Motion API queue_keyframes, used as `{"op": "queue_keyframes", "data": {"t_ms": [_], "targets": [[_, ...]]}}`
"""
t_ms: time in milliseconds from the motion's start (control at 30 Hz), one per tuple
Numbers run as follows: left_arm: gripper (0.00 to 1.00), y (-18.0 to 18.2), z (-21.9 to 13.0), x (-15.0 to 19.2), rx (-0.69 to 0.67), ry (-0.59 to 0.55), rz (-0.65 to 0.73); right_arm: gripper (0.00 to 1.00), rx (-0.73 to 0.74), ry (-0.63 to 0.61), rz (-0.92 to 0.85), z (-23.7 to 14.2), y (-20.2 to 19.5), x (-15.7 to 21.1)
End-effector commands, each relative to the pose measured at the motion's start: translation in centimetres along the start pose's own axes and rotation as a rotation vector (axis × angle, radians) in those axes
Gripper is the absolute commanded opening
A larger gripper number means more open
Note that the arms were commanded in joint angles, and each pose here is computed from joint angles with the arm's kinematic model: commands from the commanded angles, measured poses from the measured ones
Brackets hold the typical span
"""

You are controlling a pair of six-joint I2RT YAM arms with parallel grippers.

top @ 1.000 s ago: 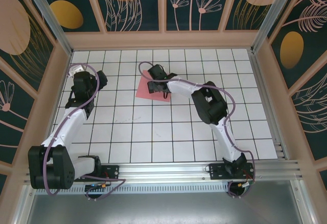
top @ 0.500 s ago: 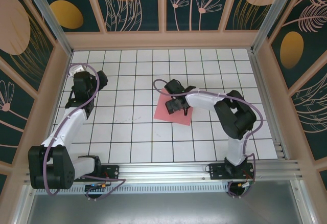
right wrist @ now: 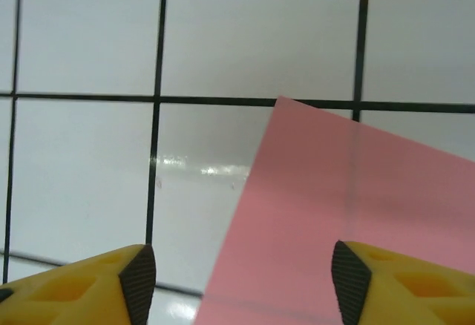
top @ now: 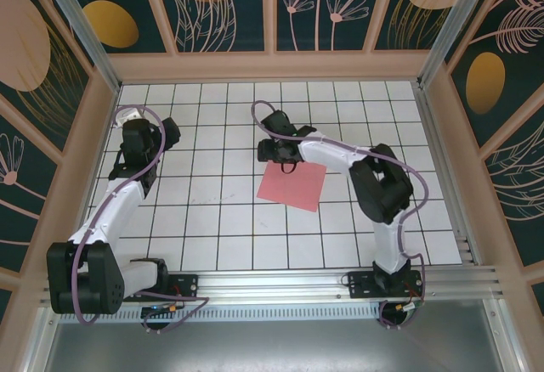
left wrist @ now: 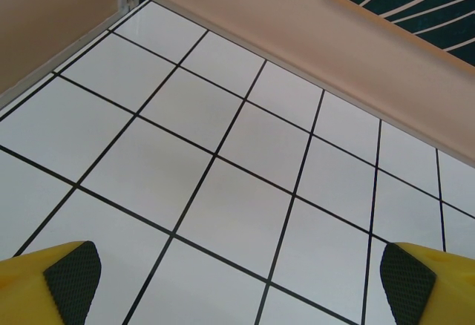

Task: Fold a paper plane with a square sheet of paper (pick it up from the middle)
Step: Move the square sheet of paper to the center of the table.

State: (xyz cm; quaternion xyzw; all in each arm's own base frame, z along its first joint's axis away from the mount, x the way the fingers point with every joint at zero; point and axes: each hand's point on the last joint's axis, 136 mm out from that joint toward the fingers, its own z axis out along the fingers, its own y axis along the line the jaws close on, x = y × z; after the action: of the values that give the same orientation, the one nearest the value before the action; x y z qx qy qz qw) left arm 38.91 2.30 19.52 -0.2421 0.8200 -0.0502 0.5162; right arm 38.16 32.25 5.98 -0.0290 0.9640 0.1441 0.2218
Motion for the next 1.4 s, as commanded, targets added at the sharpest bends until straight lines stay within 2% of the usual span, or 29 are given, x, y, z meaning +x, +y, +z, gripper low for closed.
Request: {"op": "queue_keyframes", "data": {"t_ms": [0,167,300,500,633,733,833,933,1000,1067,1100,1167,1367], "targets": [[0.99,-0.1,-0.1,-0.7,0.005,-0.004,-0.014,0.63,-0.018,0.035,0.065,1.6,1.0,0.5],[0.99,-0.1,0.0,-0.5,0.008,0.002,-0.013,0.62,0.001,0.05,0.057,2.9,0.7,0.5],[0.98,-0.1,0.0,-0.4,0.003,0.003,-0.014,0.63,-0.006,0.107,0.051,4.0,0.6,2.1],[0.99,-0.2,0.0,-0.5,0.009,0.008,-0.007,0.63,-0.026,0.295,-0.075,3.6,-0.2,8.7],[0.98,-0.5,0.1,-0.3,0.021,0.021,-0.014,0.63,-0.047,0.42,-0.17,1.1,-2.1,14.4],[0.98,-0.6,0.1,-0.1,0.023,0.043,-0.02,0.63,-0.058,0.485,-0.205,-0.8,-3.5,17.4],[0.98,-1.0,0.1,0.0,0.032,0.068,-0.019,0.63,-0.07,0.464,-0.207,-2.1,-3.5,17.1],[0.99,-1.3,-0.1,0.0,0.049,0.075,-0.022,0.66,-0.046,0.331,-0.174,-3.9,-2.2,12.9],[0.98,-1.3,-0.3,-0.1,0.054,0.074,-0.021,0.73,-0.03,0.227,-0.131,-5.7,-1.5,10.0],[0.98,-1.3,-0.3,0.0,0.053,0.078,-0.025,0.87,0.026,0.155,-0.07,-7.1,-2.4,8.5],[0.98,-1.4,-0.4,0.0,0.055,0.08,-0.026,0.93,0.066,0.137,-0.042,-7.5,-3.3,8.2],[0.98,-1.5,-0.4,0.0,0.062,0.085,-0.031,0.99,0.123,0.147,-0.011,-7.7,-5.1,8.8],[0.99,-1.8,-0.3,0.4,0.078,0.101,-0.037,0.99,0.202,0.204,0.013,-7.7,-7.8,11.2]]}}
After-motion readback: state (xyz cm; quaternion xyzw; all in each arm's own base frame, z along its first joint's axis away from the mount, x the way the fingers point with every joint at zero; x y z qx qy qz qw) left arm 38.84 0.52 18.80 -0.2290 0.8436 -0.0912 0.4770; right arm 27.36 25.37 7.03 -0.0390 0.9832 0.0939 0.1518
